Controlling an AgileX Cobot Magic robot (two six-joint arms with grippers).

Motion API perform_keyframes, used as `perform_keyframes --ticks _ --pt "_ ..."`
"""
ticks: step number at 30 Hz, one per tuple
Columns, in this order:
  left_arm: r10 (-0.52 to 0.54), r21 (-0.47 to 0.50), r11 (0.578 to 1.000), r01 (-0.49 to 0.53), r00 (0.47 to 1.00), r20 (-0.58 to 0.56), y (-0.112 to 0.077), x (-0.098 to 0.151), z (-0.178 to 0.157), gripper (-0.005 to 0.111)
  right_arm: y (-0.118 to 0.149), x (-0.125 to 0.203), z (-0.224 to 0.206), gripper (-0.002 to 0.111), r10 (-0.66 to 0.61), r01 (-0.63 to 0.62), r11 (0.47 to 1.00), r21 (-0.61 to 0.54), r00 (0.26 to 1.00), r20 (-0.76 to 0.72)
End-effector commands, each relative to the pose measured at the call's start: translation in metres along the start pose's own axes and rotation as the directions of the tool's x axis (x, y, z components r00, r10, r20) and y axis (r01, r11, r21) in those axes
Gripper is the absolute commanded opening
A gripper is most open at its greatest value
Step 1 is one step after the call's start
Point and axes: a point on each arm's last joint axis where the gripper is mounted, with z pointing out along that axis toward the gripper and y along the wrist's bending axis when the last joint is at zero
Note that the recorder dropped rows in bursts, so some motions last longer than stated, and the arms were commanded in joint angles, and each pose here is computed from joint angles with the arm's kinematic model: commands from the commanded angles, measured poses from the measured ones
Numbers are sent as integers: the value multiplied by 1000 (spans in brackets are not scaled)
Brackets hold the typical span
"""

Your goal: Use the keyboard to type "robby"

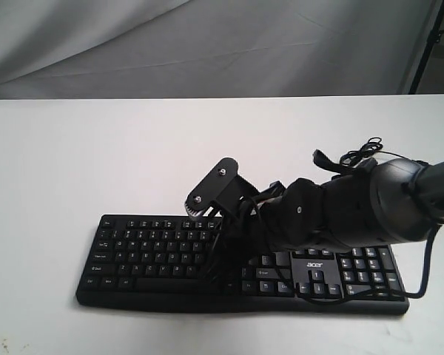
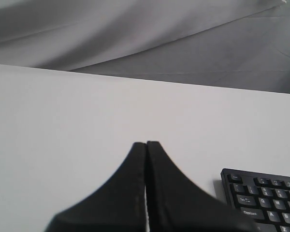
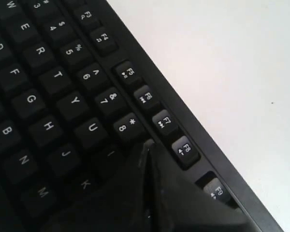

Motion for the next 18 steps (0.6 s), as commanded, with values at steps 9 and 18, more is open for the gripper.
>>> perform_keyframes --ticks 9,18 --pt "-13 6 1000 13 1000 1 0 1 0 0 3 2 0 0 -13 13 1000 -18 1000 -12" --pt "-13 6 1000 13 1000 1 0 1 0 0 4 7 6 0 -12 11 1000 -23 999 -35"
